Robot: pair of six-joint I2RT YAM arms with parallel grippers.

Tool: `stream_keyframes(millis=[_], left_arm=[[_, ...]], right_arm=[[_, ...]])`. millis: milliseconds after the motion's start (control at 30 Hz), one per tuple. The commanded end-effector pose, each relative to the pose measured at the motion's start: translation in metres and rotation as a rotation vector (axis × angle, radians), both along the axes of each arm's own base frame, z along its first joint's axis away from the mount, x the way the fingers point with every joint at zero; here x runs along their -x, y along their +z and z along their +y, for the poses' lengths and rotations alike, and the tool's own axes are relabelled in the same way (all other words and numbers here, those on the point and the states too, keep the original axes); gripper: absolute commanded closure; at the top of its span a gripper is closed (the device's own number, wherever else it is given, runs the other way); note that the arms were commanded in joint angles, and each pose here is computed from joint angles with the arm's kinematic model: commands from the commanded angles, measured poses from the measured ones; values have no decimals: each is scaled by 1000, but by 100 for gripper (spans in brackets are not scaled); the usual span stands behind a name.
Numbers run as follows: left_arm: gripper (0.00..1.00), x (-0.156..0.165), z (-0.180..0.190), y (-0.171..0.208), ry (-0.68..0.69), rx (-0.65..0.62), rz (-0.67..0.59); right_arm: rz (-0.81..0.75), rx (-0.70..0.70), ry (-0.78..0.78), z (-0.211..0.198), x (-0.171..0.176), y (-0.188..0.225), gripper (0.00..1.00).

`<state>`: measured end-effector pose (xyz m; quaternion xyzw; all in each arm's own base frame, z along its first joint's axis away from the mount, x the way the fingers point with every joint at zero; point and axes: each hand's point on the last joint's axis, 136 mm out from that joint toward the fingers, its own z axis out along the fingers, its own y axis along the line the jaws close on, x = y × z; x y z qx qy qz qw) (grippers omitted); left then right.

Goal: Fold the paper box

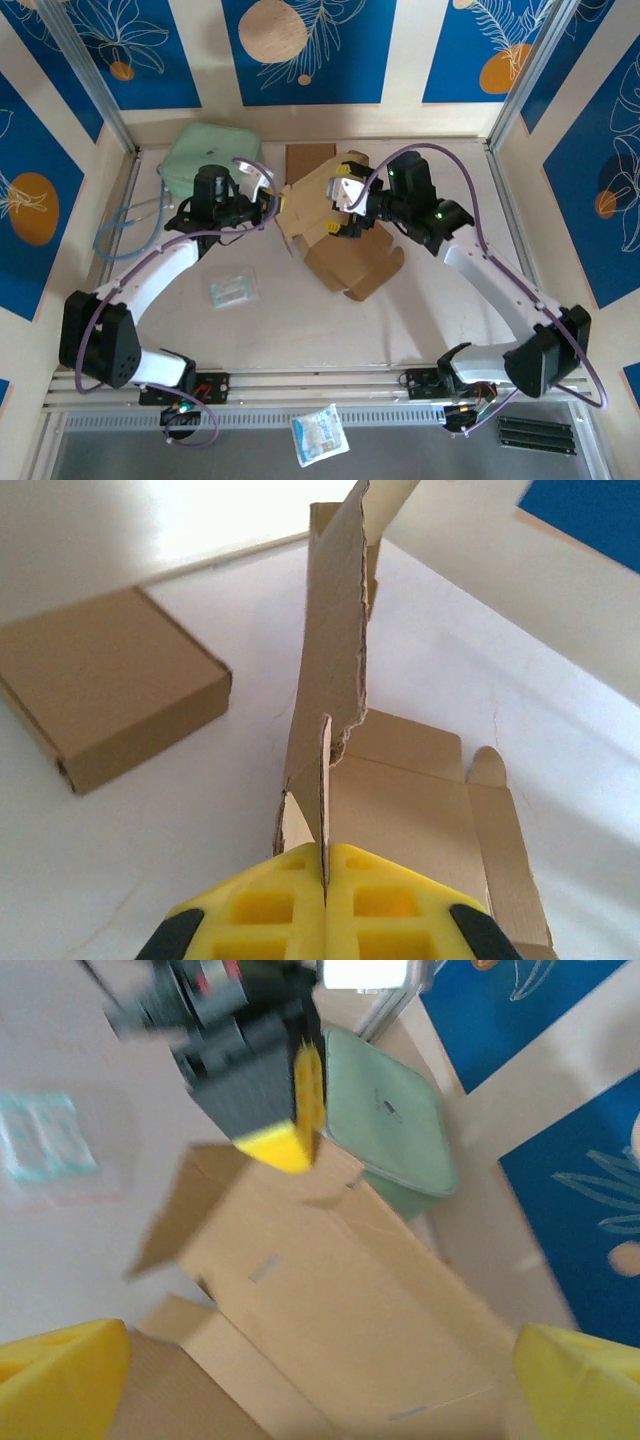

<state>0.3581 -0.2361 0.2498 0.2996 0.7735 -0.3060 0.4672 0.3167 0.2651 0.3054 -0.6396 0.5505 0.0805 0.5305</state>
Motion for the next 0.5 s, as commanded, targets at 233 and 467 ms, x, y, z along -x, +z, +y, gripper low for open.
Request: stream_keyframes(millis=[233,467], left_arm=[[100,30,-15,5,-130,-182,-159],[100,31,-19,10,-122,-188,-176]], right_arm=[[-255,191,148,7,-70,-16,32],[-136,228,210,13,-69,-44,56]])
